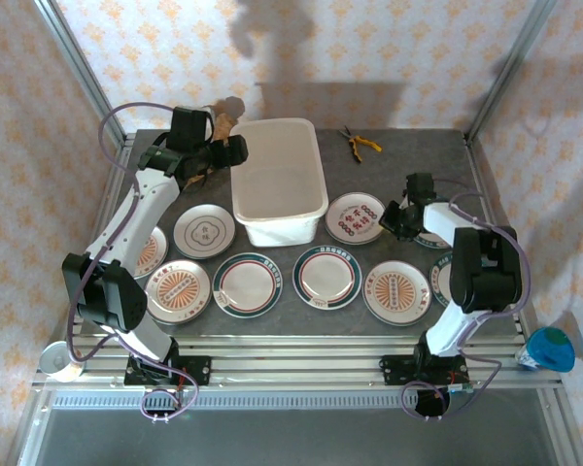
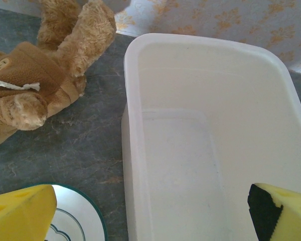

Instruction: Place the plates into the plastic bin on the countertop

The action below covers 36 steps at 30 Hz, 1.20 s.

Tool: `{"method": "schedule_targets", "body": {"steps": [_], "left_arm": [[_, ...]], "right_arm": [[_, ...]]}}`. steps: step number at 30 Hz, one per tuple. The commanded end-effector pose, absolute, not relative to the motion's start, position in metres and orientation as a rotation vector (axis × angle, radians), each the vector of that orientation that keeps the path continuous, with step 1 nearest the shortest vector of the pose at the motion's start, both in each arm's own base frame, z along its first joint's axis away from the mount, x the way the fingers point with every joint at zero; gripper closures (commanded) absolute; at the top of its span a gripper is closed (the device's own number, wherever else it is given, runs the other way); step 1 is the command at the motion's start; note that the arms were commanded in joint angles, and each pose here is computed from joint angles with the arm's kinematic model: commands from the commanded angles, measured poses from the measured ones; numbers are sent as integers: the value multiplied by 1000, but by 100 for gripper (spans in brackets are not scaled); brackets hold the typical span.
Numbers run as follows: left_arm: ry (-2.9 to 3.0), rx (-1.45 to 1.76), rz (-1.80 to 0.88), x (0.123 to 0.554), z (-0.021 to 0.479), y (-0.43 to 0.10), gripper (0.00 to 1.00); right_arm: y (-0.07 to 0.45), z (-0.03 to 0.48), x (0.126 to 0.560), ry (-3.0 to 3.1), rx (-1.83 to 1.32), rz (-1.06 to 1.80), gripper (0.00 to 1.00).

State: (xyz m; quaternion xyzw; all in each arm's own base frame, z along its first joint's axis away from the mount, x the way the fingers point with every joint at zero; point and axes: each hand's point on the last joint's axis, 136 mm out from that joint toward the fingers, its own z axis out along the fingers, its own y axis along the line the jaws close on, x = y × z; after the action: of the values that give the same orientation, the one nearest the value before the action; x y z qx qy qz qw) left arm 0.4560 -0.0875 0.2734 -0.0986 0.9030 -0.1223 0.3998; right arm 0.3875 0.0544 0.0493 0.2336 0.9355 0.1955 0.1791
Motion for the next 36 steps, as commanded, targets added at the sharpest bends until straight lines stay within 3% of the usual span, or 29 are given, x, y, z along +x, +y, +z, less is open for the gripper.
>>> {"method": "schedule_targets", "body": {"steps": [1,12,25,36], "left_arm": [[2275,-299,-283,445,288,-81,1],[2354,-393,-305,421,276,-76,0],[2374,-558,-400,410,241,-37,1],[2605,-420,-314,410,196,-21,7]], "right_arm": [[42,65,388,2570,695,475,100],[34,134,389,2358,699,490,100],[14,262,389,2059,800,494,100],[89,345,439,1963,749,535,100]]}}
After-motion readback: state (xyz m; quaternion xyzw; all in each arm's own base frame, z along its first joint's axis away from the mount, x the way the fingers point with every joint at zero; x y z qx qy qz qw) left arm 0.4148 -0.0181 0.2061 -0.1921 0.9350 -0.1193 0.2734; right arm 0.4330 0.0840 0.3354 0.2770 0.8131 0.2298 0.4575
